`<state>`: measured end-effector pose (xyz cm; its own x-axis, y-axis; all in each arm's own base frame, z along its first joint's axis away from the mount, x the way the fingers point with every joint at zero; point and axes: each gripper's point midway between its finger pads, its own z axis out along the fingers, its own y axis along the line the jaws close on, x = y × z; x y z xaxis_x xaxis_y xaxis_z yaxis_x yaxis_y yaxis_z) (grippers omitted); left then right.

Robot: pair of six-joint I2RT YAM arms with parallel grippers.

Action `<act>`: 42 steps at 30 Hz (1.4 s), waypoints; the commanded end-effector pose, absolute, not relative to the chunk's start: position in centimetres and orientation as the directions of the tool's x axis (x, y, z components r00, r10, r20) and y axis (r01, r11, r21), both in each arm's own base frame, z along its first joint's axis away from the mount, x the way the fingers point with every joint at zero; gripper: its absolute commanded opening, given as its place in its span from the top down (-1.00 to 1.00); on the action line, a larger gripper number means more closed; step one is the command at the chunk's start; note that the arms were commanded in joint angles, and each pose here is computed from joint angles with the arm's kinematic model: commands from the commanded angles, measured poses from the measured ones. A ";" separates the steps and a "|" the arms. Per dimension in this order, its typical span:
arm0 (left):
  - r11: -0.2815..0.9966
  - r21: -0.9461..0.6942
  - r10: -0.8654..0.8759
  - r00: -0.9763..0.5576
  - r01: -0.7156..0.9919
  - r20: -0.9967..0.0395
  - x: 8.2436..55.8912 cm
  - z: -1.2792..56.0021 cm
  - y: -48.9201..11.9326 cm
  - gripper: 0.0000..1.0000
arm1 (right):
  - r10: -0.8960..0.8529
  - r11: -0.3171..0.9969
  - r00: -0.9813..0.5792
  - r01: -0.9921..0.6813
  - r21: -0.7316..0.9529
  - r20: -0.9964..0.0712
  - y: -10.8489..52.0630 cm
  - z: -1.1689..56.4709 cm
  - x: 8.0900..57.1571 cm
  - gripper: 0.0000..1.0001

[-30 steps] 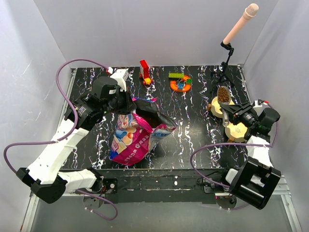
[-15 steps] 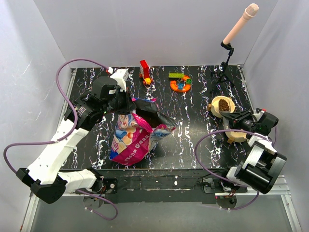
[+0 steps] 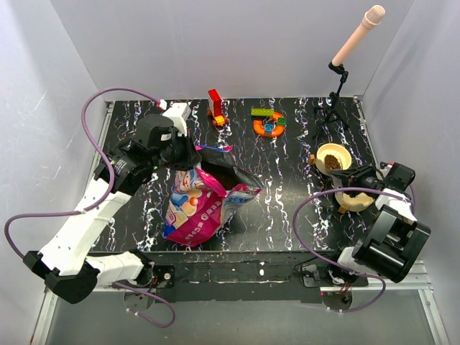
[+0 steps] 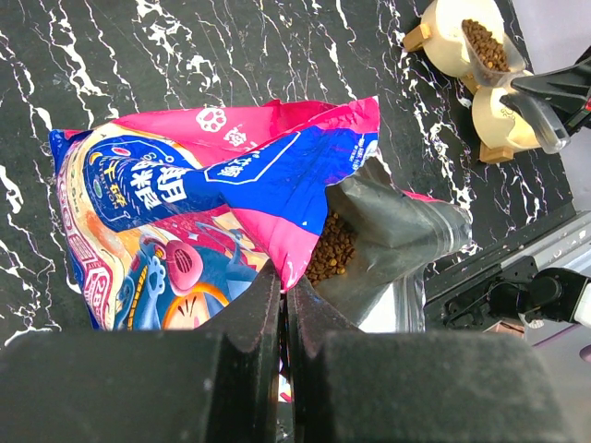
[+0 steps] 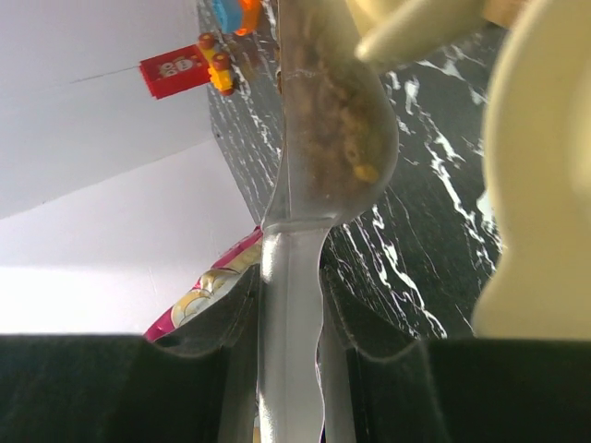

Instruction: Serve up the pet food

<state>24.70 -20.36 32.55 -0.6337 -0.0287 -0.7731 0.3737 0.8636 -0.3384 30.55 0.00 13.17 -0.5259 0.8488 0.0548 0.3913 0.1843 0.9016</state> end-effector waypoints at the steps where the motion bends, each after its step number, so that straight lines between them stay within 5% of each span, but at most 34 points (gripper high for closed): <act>1: 0.791 -0.385 -0.176 -0.426 0.476 -0.888 24.7 40.8 -20.5 1.00 | 0.858 0.174 -0.502 0.488 0.855 0.112 -0.3 12.6 30.1 0.97; 42: 0.783 -0.405 -0.206 -0.418 0.472 -0.885 24.6 41.2 -20.5 1.00 | 0.894 0.109 -0.268 0.907 0.407 0.358 -1.9 18.9 32.3 0.97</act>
<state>24.54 -20.18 32.65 -0.6298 -0.0377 -0.7759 0.3698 0.8638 -0.3421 32.34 -1.35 17.36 -0.3129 0.8768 0.3652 0.8818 0.1253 0.4547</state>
